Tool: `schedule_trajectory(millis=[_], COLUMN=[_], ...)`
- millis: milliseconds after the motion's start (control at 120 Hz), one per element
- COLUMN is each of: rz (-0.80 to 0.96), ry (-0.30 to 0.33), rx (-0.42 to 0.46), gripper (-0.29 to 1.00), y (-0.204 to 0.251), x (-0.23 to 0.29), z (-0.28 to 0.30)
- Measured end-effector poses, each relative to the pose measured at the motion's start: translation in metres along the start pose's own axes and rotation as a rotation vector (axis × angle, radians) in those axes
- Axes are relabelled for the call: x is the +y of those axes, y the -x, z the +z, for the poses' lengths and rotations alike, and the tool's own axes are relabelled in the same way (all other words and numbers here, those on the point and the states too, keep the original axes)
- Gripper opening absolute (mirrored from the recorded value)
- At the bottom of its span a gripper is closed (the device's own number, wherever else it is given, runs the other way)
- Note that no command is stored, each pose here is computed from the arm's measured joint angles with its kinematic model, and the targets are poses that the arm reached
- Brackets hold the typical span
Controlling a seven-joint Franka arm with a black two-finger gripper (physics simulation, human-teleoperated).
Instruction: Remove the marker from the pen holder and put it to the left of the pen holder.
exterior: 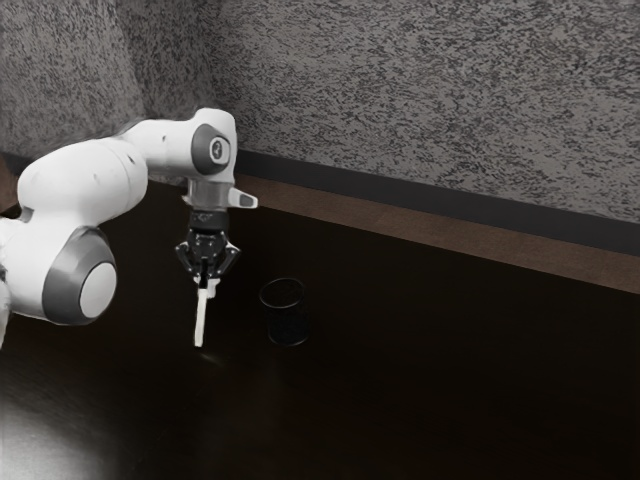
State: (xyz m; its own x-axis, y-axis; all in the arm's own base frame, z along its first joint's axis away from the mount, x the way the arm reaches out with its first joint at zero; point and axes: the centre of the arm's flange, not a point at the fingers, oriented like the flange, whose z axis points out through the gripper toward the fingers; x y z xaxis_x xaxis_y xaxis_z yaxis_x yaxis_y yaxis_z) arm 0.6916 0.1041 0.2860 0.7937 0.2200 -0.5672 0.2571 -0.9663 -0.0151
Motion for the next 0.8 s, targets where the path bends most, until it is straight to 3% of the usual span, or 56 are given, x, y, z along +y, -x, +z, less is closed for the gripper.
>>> schedule_trajectory(millis=[167,417,683,800], rz=[0.02,0.046,0.063,0.073], ry=[0.029,0.109,0.163,0.17], rx=[-0.007,0.059,0.093,0.099], gripper=[-0.01,0.1,-0.01,0.22], y=[-0.01,-0.027,-0.045,-0.047], x=[0.005,0.006,0.007,0.011], z=[0.003,0.007,0.023,0.026])
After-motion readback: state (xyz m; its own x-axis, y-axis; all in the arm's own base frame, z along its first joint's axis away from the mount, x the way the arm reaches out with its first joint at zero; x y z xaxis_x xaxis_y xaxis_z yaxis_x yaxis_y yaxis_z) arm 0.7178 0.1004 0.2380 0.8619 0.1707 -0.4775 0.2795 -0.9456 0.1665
